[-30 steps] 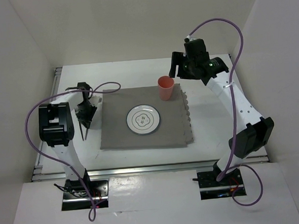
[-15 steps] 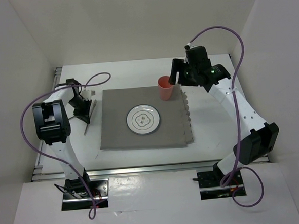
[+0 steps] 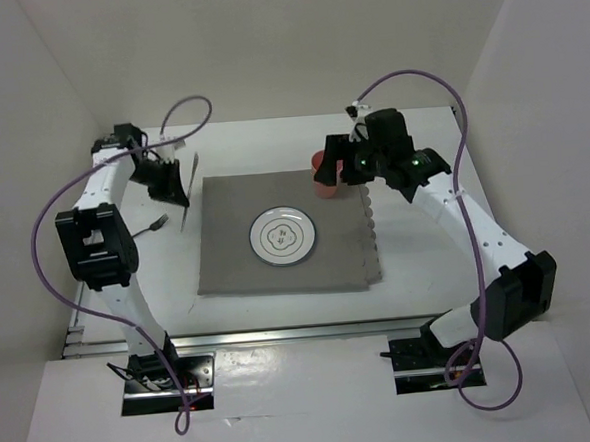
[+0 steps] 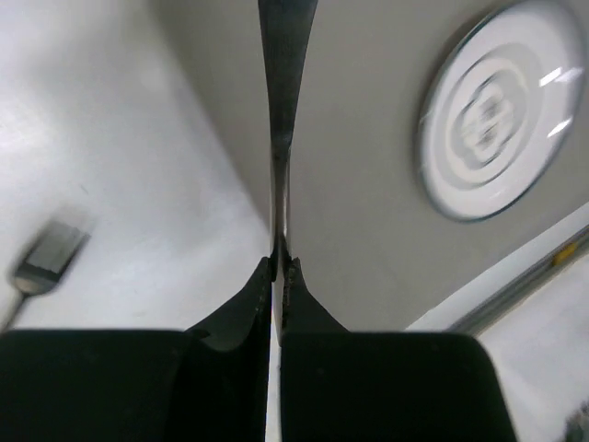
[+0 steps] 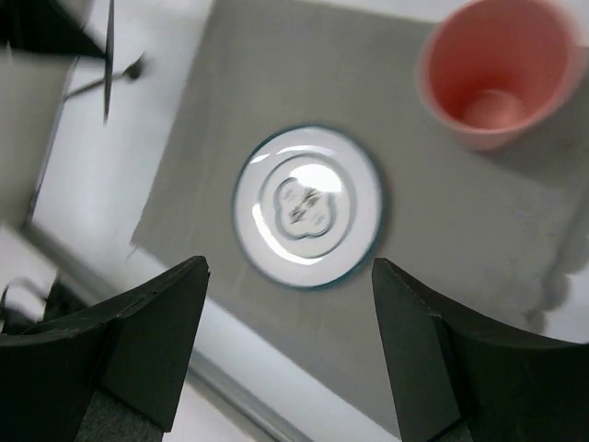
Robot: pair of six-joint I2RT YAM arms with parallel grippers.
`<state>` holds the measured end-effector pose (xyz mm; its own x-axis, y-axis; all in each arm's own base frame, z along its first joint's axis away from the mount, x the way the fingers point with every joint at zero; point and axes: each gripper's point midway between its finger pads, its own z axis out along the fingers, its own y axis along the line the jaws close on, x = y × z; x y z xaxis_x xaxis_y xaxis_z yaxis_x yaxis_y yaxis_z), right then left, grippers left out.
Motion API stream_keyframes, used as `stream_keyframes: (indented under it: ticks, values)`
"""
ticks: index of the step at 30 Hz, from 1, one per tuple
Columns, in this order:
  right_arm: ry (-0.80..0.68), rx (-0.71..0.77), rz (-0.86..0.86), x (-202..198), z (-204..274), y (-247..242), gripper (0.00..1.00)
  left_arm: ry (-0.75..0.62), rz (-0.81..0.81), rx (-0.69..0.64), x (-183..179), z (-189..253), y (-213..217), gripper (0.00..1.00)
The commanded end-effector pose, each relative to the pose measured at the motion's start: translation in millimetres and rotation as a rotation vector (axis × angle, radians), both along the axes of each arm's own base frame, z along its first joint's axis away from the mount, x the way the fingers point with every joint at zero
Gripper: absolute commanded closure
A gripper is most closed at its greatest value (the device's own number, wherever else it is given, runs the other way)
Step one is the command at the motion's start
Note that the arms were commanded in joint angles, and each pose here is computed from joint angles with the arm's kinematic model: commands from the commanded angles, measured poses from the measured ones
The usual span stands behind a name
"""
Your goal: Set the dinner table for one person
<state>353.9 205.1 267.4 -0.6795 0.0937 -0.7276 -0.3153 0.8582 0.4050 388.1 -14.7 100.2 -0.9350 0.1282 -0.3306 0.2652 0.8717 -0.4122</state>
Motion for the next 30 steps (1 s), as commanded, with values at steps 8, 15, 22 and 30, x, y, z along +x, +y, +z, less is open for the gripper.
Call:
stream_keyframes:
  ticks: [8, 15, 22, 30]
  values:
    - [-0.483, 0.341, 0.508, -59, 88, 132, 0.2, -0.514, -0.14, -0.437, -16, 247, -71, 1.0]
    - [-0.575, 0.479, 0.663, -78, 116, 198, 0.24, -0.652, -0.324, -0.669, -71, 292, -119, 1.0]
    - [-0.586, 0.493, 0.685, -72, 116, 217, 0.24, -0.644, -0.418, -0.778, -96, 302, -135, 1.0]
    - [-0.538, 0.513, 0.736, -70, 111, 231, 0.3, -0.625, -0.416, -0.772, -99, 294, -140, 1.0]
